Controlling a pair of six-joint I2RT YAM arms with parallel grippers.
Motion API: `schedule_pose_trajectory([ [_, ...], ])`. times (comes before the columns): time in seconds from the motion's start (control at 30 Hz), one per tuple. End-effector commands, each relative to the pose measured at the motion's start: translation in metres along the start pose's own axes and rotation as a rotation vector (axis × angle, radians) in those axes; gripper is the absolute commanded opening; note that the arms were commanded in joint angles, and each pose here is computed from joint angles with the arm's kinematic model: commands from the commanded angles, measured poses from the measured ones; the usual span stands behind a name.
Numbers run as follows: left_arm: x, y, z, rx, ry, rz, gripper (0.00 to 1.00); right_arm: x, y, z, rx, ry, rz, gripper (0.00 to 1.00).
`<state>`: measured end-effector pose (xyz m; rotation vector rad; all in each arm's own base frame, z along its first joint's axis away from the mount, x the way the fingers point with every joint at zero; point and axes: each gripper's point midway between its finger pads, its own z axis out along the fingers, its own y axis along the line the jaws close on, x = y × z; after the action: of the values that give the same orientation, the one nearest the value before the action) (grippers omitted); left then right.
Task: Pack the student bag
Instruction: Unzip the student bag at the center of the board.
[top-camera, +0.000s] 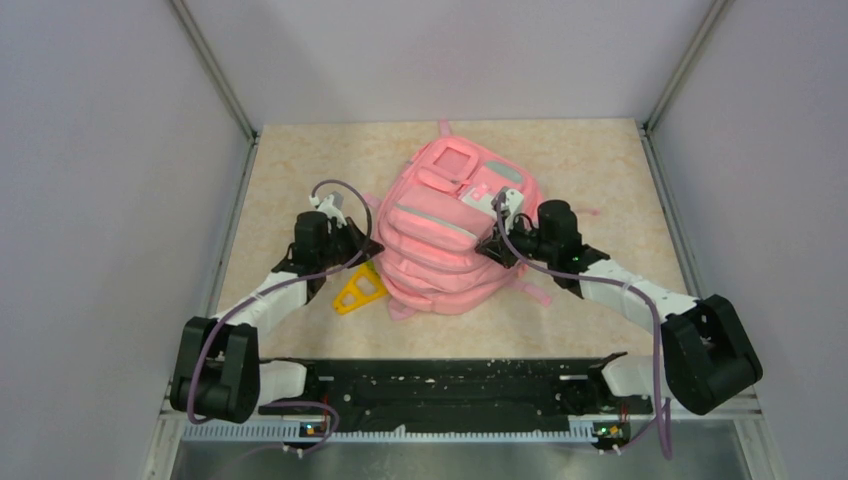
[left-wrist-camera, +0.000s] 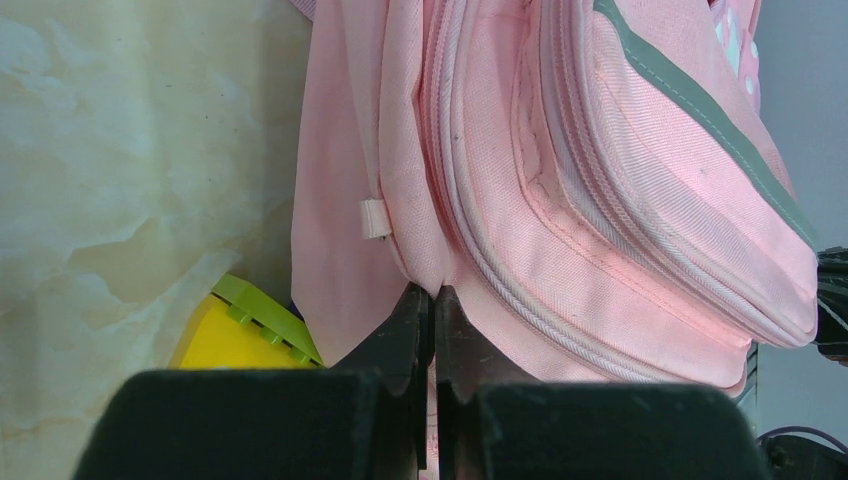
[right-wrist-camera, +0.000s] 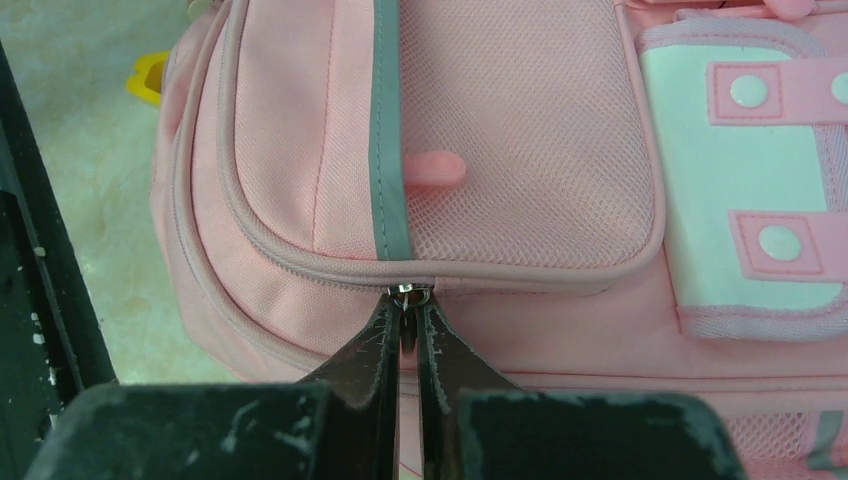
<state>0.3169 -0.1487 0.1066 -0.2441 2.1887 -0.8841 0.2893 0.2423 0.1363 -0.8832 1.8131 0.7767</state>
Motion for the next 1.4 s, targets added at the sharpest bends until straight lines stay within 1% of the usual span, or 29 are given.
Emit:
schedule_pose_trajectory([
  [0.0,-0.020,-0.001,0.003,-0.008,-0.070,0.022,0.00,-0.012,0.005,0.005,0.019,0.017,0.008,0.00],
  [0.17,-0.023,0.006,0.000,-0.041,-0.115,0.006,0.00,-0.007,0.025,0.006,0.082,0.068,0.032,0.00],
  [0.27,-0.025,0.010,-0.002,-0.064,-0.138,0.000,0.00,-0.003,0.034,0.005,0.162,0.103,0.090,0.00],
  [0.4,-0.028,0.012,-0.007,-0.073,-0.183,-0.020,0.00,-0.001,0.040,0.001,0.284,0.180,0.100,0.00],
  [0.57,-0.033,0.008,-0.014,-0.063,-0.236,-0.040,0.00,-0.001,0.066,0.004,0.260,0.246,0.147,0.00],
  [0.77,-0.036,0.003,-0.019,-0.059,-0.274,-0.045,0.00,-0.007,0.103,0.022,0.209,0.292,0.162,0.00],
  [0.9,-0.034,-0.006,-0.018,-0.036,-0.271,-0.036,0.00,-0.016,0.119,0.040,0.185,0.287,0.214,0.00],
  [1.0,-0.028,-0.013,-0.016,-0.029,-0.262,-0.021,0.00,-0.027,0.124,0.053,0.180,0.256,0.272,0.00],
  [1.2,-0.010,-0.039,-0.011,0.016,-0.239,0.016,0.00,-0.055,0.109,0.067,0.283,0.188,0.296,0.00],
  [1.37,0.004,-0.062,-0.014,0.059,-0.228,0.038,0.00,-0.071,0.094,0.061,0.336,0.152,0.300,0.00],
])
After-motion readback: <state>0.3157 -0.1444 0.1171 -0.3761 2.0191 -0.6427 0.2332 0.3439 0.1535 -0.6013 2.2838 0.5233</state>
